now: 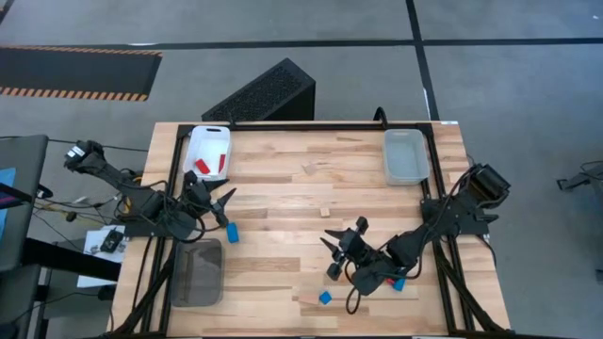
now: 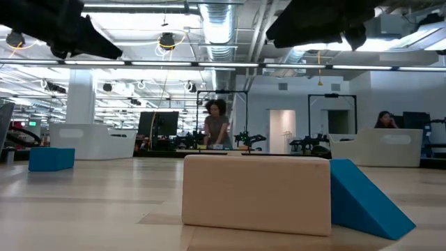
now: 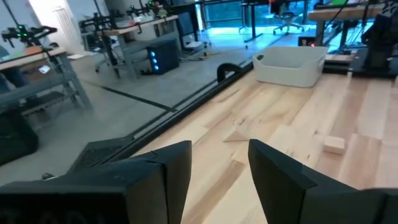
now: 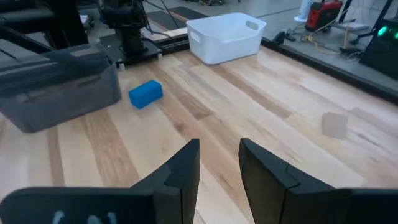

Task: Sort & place blocks by color
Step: Put the red block into the white bin

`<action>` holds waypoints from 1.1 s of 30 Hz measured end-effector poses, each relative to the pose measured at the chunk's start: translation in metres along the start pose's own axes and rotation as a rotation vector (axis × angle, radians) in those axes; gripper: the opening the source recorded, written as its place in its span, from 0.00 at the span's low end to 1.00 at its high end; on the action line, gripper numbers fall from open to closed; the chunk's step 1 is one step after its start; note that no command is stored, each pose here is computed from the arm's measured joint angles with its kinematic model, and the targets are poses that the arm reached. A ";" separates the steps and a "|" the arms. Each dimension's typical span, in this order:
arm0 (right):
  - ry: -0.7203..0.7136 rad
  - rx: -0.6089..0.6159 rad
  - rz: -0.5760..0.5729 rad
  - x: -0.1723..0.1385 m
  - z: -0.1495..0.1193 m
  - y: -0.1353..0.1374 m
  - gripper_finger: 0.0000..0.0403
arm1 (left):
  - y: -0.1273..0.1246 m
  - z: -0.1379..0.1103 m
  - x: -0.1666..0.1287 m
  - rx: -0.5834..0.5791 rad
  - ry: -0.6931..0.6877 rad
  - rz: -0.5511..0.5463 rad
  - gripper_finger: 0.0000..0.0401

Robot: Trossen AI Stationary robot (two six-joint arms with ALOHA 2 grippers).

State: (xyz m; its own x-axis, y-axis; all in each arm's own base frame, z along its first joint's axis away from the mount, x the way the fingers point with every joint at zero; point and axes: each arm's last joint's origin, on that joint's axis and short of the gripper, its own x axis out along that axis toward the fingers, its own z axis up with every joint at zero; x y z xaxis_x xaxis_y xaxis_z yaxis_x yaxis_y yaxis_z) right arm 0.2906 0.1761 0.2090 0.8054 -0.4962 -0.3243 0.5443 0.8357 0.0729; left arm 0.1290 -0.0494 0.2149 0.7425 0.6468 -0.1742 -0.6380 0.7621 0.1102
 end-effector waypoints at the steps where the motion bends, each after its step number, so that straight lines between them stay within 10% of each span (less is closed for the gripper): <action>1: 0.007 0.001 0.007 0.000 0.000 0.000 0.34 | 0.000 0.001 0.000 0.000 -0.001 -0.004 0.38; 13: 0.250 0.037 0.143 0.020 -0.002 -0.009 0.29 | -0.026 -0.001 0.006 0.053 -0.057 -0.209 0.38; 27: 0.790 0.004 0.020 0.000 -0.036 -0.037 0.27 | -0.063 -0.016 0.027 0.094 -0.178 -0.726 0.38; 33: 0.972 -0.034 -0.029 -0.018 -0.034 -0.038 0.37 | -0.073 -0.023 0.034 0.063 -0.185 -0.753 0.38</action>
State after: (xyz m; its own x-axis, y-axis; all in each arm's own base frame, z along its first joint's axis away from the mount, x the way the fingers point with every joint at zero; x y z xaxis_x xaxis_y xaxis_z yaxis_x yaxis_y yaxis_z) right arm 0.2474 0.1609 0.1799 0.2377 -0.1185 -0.9641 0.5413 0.8403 0.0302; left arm 0.1966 -0.0839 0.1782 0.9967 -0.0557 -0.0583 0.0604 0.9947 0.0831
